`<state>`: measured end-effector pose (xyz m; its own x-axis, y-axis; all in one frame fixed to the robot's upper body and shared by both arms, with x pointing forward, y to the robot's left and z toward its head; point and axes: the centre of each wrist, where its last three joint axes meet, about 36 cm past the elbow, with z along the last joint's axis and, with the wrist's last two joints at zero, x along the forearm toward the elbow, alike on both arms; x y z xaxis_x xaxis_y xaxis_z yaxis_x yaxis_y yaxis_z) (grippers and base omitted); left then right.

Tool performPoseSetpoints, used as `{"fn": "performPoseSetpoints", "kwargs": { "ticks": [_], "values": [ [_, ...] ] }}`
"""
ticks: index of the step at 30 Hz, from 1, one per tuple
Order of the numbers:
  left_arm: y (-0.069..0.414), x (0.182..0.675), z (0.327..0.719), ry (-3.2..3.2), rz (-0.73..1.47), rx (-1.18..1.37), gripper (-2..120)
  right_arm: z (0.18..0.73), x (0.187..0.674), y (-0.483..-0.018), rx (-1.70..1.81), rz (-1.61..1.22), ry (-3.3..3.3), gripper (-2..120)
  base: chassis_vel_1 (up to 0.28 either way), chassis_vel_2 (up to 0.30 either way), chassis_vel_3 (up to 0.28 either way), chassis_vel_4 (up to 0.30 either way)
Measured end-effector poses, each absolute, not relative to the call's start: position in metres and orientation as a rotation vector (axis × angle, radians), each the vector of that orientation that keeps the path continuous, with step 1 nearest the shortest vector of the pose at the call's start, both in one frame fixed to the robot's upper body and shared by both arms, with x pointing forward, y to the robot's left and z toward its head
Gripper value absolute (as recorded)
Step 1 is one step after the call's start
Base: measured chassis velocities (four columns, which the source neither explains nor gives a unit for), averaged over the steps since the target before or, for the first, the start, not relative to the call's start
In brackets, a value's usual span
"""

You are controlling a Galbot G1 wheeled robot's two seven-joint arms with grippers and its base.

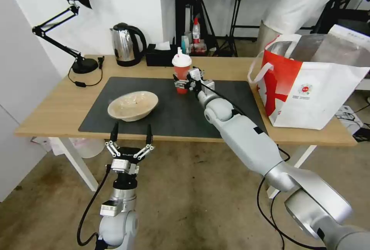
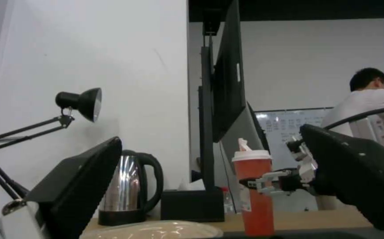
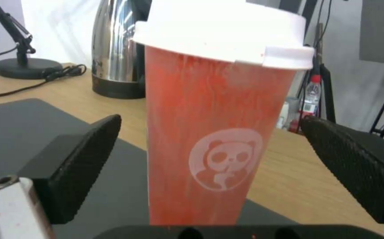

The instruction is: Pick up the trash from the table and place it into the takeout bag.

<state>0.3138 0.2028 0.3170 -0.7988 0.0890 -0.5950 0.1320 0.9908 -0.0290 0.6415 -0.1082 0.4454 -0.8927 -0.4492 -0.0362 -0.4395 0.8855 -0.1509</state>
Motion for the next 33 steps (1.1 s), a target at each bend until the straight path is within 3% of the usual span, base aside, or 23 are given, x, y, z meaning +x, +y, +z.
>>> {"fn": "performPoseSetpoints", "kwargs": {
  "ticks": [33],
  "values": [
    [0.198, 0.311, 0.318, 2.501, -0.098, 0.170, 100, 0.444, 0.656, -0.098, -0.706, -0.215, 2.980, 100, 0.000, 0.000, 0.000, 0.000]
  ]
}}
